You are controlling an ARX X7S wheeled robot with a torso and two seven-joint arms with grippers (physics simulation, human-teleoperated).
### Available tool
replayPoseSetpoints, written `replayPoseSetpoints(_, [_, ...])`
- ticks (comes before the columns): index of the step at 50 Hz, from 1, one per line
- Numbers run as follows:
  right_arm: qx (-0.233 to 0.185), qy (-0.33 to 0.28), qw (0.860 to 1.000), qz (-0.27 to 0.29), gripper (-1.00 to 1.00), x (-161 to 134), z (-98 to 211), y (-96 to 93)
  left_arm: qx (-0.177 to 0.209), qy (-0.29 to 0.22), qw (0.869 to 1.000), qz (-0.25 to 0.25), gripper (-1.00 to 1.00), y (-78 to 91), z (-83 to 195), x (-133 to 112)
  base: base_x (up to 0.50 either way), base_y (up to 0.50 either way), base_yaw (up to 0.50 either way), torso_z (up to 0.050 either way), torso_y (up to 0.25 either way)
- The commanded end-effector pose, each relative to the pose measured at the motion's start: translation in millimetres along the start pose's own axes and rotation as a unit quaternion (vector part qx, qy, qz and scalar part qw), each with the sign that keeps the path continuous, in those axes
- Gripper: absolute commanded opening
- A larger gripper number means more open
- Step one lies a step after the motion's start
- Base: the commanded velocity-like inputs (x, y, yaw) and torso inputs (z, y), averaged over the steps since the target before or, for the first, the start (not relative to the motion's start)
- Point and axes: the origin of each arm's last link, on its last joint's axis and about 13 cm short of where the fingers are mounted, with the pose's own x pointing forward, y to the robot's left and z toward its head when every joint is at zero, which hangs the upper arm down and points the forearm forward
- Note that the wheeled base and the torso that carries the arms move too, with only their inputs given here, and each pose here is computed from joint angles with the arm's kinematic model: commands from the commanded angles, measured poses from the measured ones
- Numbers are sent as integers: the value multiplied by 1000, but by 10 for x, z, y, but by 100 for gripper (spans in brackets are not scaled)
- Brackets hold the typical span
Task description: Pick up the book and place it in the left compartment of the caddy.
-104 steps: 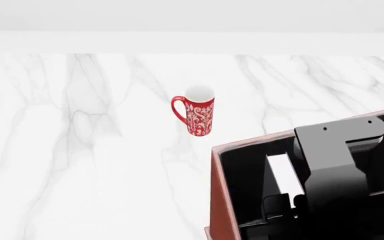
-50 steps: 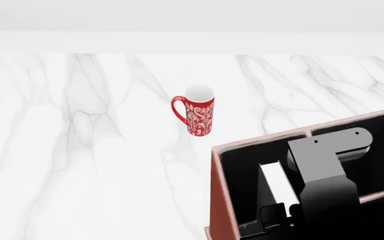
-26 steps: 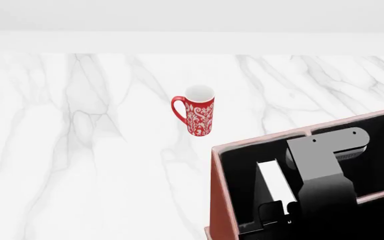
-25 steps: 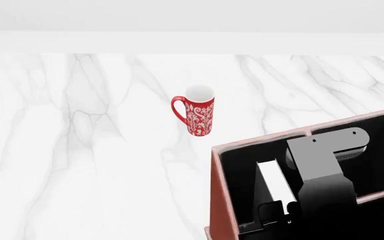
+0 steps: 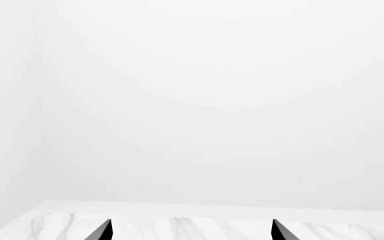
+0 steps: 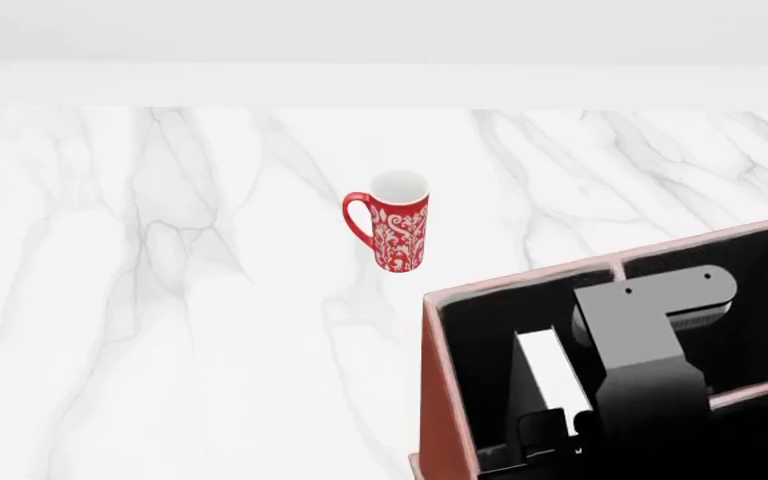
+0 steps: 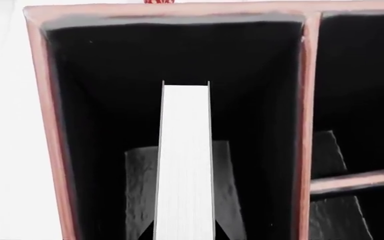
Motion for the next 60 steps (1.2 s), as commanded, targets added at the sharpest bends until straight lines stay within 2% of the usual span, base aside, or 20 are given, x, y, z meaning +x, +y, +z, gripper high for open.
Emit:
replayPoseSetpoints(1, [-9, -21, 1000, -15, -100, -11, 52, -42, 0, 0, 1000, -1, 100, -1, 0, 0, 0, 0, 0, 0, 0])
replayPoseSetpoints(60, [-11, -5, 1000, -16, -100, 103, -35, -30, 1, -3, 1000, -2, 100, -4, 4, -9, 0, 0, 0, 0, 1])
